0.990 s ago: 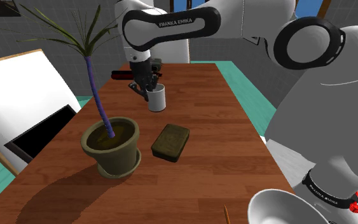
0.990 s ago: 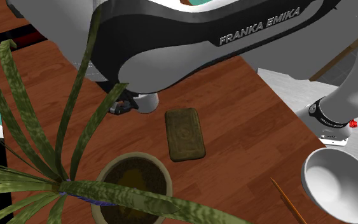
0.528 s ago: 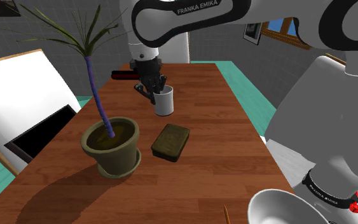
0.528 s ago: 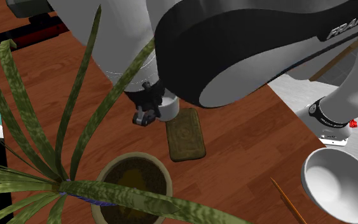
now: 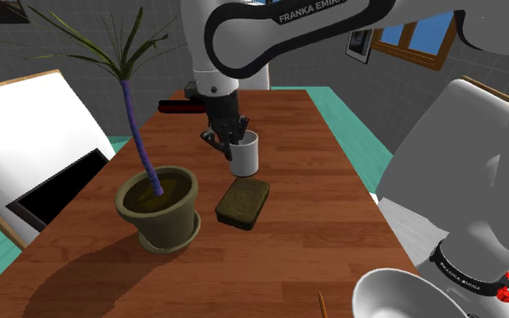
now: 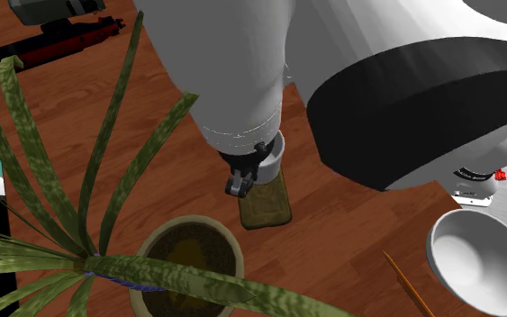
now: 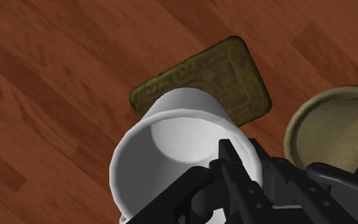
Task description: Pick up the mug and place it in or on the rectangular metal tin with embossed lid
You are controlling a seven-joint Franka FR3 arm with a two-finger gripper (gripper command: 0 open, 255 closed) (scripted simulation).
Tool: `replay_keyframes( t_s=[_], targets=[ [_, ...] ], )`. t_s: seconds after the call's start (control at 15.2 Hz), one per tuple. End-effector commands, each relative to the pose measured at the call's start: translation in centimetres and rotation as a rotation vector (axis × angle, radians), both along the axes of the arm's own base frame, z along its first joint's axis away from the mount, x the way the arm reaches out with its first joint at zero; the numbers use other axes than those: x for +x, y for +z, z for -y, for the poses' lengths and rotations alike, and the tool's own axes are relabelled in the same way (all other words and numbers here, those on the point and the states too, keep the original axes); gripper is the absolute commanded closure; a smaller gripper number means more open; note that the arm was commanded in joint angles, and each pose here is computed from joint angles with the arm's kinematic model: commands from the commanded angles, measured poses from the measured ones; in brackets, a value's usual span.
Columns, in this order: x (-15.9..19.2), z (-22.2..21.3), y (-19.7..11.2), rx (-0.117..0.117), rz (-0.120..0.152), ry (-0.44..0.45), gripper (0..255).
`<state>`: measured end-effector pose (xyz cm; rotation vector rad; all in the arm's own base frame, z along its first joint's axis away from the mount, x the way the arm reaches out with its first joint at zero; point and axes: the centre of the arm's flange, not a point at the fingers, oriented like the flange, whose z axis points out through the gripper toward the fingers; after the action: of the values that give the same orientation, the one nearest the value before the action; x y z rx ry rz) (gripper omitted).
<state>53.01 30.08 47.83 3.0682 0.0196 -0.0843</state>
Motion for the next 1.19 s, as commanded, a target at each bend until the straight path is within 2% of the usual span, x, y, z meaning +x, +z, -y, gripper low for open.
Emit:
replay_keyframes(
  t_s=[0.0,0.79,1.12],
  targets=[
    [0.0,0.1,-1.0,0.0,0.001,0.0,255],
    [0.0,0.1,-7.8,0.0,0.001,0.0,255],
    [0.0,0.1,-7.8,0.0,0.001,0.0,255]
  ],
)
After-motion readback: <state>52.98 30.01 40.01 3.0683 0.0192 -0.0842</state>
